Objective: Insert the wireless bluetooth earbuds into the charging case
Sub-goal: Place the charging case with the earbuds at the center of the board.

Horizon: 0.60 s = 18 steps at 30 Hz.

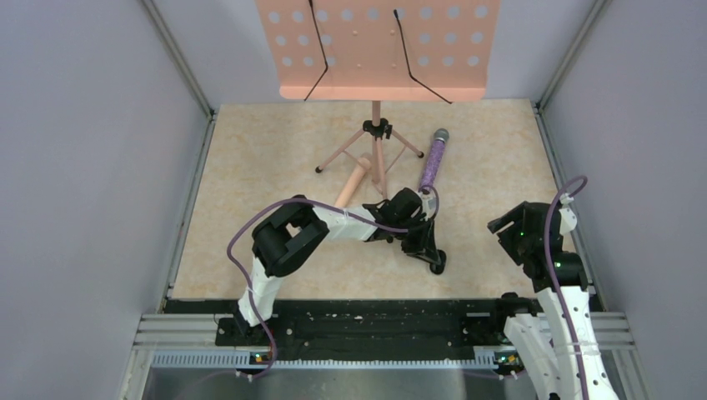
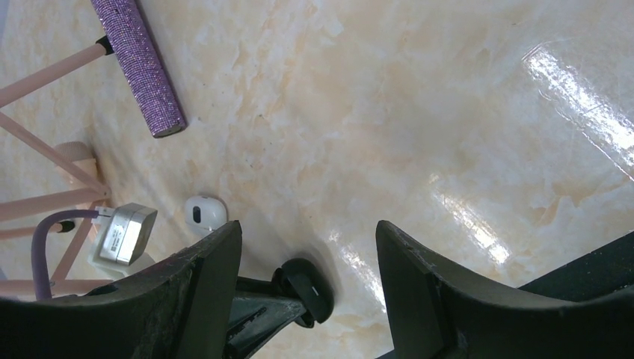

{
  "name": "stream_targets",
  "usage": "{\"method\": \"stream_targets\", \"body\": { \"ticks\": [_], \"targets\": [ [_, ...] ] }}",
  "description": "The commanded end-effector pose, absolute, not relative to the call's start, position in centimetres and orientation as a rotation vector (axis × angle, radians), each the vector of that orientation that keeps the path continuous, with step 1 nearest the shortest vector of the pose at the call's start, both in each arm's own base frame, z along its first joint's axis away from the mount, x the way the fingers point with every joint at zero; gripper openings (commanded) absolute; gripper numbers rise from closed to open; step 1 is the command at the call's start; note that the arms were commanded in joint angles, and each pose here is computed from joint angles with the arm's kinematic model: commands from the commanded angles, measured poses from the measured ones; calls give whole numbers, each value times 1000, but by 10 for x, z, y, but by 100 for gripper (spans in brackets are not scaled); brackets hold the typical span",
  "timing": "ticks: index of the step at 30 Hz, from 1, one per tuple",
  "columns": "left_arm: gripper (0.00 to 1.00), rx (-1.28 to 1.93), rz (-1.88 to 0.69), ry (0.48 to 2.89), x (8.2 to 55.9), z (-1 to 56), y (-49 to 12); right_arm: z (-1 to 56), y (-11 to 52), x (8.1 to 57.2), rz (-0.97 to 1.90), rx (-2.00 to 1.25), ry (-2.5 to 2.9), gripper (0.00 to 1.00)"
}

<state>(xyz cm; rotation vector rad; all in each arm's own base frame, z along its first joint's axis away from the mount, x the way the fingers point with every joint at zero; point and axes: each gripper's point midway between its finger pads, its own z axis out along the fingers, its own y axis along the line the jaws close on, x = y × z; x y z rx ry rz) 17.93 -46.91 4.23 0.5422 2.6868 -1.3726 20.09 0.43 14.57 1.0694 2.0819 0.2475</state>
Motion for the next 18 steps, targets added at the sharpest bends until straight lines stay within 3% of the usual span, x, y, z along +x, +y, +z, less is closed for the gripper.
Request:
{"method": "stream_targets", "body": {
  "ticks": [1, 7, 10, 11, 18],
  "targets": [
    [19, 569, -1308, 2672, 184, 52, -465, 150, 3, 203, 255, 1057, 2061, 66],
    [44, 584, -1281, 2648, 186, 63, -461, 149, 4, 203, 260, 1056, 2065, 66],
    [65, 584, -1270, 2641, 187, 67, -460, 148, 4, 203, 260, 1055, 2069, 65],
    [82, 586, -1271, 2636, 187, 68, -460, 148, 4, 203, 260, 1056, 2069, 65],
    [85, 651, -1264, 2581, 183, 95, -463, 146, 6, 204, 266, 1038, 2078, 65]
  ]
}}
